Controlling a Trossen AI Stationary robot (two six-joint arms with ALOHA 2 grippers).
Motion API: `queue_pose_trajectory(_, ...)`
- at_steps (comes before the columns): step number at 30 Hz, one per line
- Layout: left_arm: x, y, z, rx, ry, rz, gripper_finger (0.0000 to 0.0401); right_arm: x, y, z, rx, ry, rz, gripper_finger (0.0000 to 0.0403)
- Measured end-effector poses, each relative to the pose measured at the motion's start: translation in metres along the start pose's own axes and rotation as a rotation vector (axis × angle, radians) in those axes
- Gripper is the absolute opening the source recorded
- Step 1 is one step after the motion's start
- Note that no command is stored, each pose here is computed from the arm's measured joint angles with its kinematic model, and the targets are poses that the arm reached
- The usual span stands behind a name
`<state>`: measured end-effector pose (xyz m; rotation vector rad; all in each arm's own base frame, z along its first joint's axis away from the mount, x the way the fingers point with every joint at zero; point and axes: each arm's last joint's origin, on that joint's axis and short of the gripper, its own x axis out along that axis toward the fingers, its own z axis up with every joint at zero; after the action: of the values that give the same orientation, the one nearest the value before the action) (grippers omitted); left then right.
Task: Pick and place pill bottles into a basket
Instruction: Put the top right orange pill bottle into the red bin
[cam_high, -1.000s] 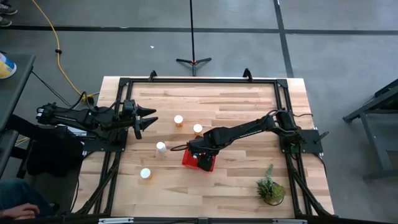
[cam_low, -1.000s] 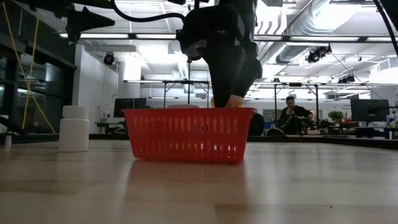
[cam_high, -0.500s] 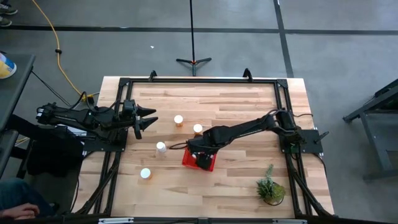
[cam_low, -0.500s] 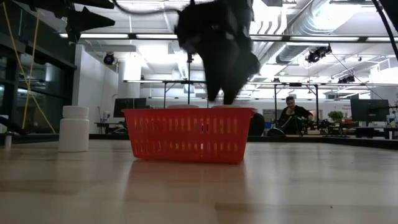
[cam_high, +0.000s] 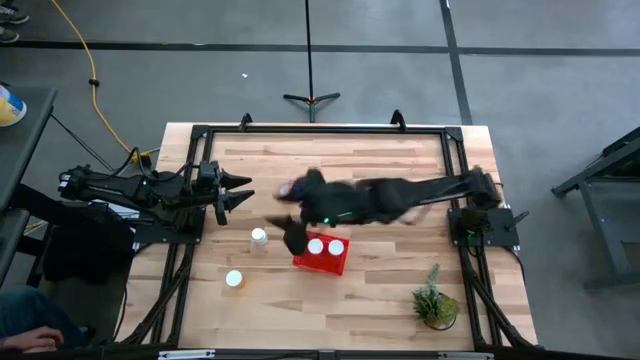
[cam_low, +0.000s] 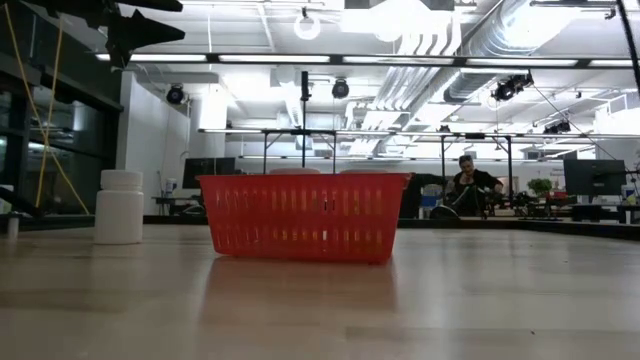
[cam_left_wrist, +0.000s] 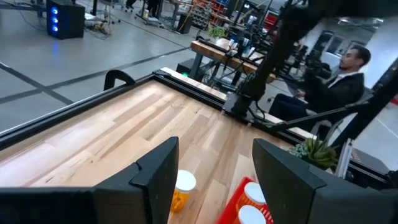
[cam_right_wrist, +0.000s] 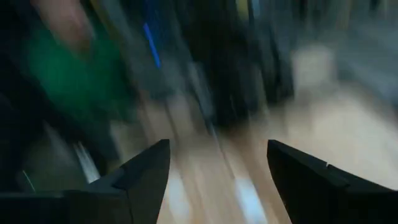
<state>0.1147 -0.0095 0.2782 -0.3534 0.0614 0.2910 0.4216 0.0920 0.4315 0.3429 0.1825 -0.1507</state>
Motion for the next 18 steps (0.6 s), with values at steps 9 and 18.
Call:
queue_pose_trajectory(9,0.0,-0.002,-0.001,0.037,0.027,-0.061,0.0239,-0.101,0.072,0.028,-0.265,-0.302,-0.132,0.0259)
queue_pose_trajectory(18,0.0,0.0,0.0,0.052,0.004,-0.011,0.0239,-0.106,0.023,-0.016,-0.162,0.109,-0.456,0.0259)
